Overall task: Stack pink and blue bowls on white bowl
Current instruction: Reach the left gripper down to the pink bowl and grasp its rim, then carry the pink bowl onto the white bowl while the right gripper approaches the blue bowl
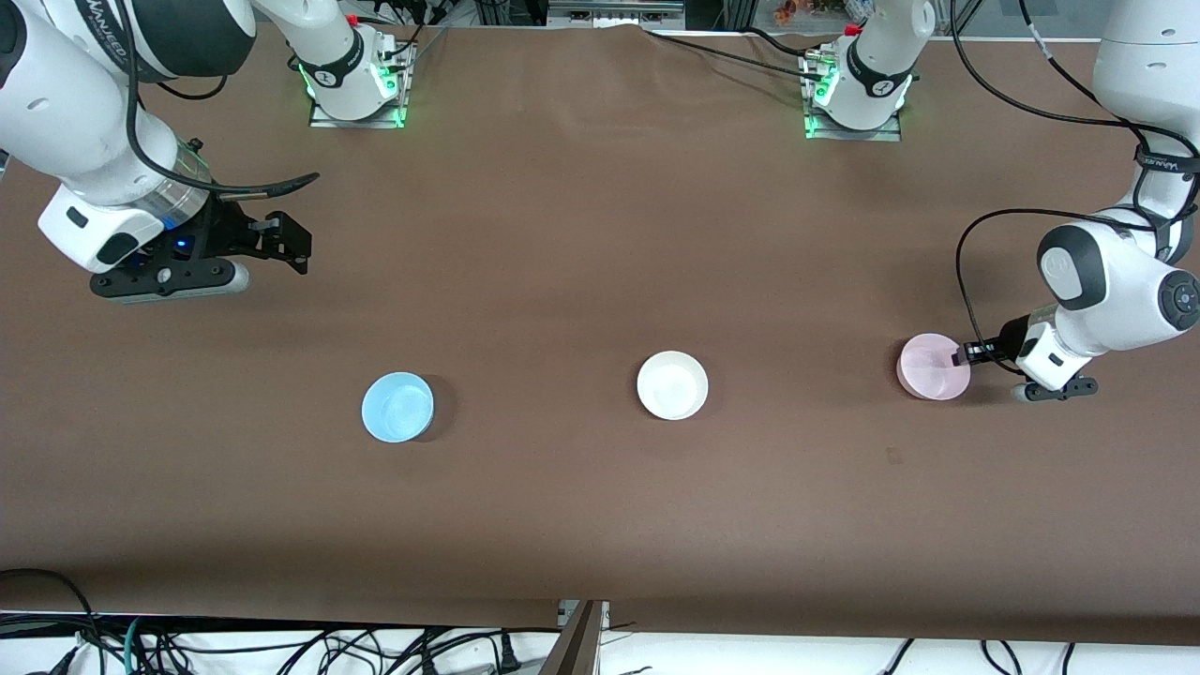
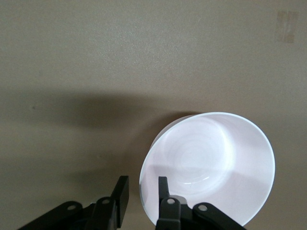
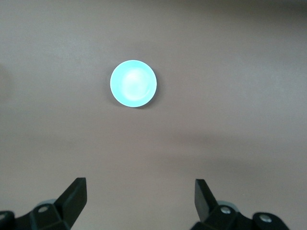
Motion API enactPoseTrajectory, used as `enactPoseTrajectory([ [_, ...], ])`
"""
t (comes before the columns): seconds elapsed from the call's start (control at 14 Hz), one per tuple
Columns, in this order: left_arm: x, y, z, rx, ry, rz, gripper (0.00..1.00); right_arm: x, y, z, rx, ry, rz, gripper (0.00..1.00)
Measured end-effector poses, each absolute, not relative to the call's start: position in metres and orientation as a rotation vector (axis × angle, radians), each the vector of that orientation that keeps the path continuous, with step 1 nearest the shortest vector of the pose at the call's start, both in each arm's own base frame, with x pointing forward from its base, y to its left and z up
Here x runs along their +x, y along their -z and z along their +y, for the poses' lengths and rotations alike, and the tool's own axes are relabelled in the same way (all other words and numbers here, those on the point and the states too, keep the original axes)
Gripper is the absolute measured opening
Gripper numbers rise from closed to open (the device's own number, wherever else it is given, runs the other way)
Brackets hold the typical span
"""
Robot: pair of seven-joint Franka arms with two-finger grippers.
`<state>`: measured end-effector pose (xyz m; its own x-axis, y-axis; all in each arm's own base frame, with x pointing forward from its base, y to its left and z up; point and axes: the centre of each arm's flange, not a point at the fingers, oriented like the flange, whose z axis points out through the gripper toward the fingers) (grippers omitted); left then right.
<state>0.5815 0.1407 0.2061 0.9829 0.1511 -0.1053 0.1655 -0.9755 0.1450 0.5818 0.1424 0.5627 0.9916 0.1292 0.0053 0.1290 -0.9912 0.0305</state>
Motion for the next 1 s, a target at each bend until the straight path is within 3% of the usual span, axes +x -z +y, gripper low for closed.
enactPoseTrajectory([
  [0.14, 0.582, -0.206, 0.141, 2.976, 0.138, 0.239, 0.09, 0.582, -0.563, 0.143, 3.106, -0.016, 0.202, 1.00],
  [0.29, 0.582, -0.207, 0.141, 2.975, 0.133, 0.239, 0.02, 0.583, -0.561, 0.144, 3.106, -0.017, 0.204, 1.00],
  [0.64, 0.610, -0.239, 0.108, 2.919, 0.040, 0.239, 0.02, 0.597, -0.533, 0.130, 3.156, 0.061, 0.147, 1.00],
  [1.0, 0.658, -0.302, -0.048, 2.833, -0.011, 0.300, 0.02, 0.614, -0.474, 0.128, 3.144, 0.207, 0.160, 1.00],
])
